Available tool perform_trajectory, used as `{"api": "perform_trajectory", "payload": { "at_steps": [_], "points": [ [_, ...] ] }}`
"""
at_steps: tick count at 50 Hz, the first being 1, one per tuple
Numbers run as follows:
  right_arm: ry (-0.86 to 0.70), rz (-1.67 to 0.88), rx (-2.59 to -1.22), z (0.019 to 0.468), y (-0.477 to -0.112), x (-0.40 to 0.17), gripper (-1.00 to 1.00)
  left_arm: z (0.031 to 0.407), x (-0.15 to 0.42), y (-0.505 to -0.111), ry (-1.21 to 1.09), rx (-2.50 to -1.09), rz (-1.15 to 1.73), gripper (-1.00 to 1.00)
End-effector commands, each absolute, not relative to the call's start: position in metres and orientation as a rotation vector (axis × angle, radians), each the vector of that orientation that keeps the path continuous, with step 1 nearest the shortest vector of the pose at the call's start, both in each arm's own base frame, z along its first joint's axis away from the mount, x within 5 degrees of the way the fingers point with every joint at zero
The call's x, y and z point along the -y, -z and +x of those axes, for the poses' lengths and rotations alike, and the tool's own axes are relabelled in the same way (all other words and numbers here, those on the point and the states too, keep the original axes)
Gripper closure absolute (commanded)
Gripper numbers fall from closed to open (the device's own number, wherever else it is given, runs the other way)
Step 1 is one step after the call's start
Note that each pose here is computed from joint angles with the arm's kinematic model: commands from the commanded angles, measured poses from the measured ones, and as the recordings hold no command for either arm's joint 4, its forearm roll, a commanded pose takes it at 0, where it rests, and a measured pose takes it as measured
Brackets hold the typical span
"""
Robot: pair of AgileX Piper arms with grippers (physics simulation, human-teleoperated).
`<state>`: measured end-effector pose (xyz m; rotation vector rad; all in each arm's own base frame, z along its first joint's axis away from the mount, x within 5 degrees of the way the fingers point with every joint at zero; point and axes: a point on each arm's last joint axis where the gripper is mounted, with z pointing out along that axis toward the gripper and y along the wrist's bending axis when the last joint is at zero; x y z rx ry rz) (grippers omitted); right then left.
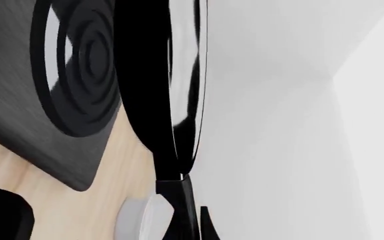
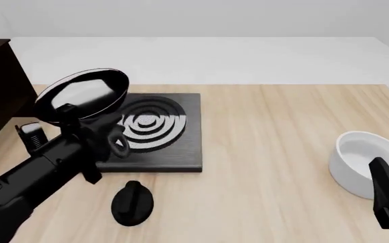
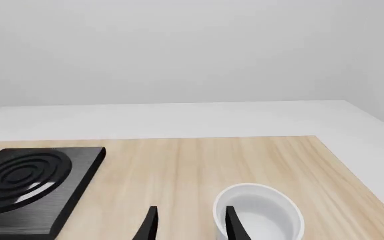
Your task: Put the frying pan under the cabinet shelf.
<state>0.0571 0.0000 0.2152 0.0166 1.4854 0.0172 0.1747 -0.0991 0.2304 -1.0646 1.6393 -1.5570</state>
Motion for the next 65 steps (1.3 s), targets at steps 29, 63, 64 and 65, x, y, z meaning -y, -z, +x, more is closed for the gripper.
{"api": "perform_trajectory", "payload": {
  "at_steps": [29,63,64,65],
  "points": [
    [-0.017,0.016,-1.485,0.057,-0.215,0.000,-1.00,0.173,0.053,-0.203,1.557,-1.368,-1.274,1.00],
    [-0.017,0.017,-1.486,0.057,-0.215,0.000,-1.00,0.192,0.030,-0.165,1.511,-1.218,-1.468,1.00],
    [-0.017,0.017,-1.486,0.057,-0.215,0.000,-1.00,0.192,0.030,-0.165,1.511,-1.218,-1.468,1.00],
    [-0.017,0.016,-1.486,0.057,-0.215,0.000,-1.00,0.194,0.026,-0.164,1.493,-1.198,-1.479,1.00]
  ]
}}
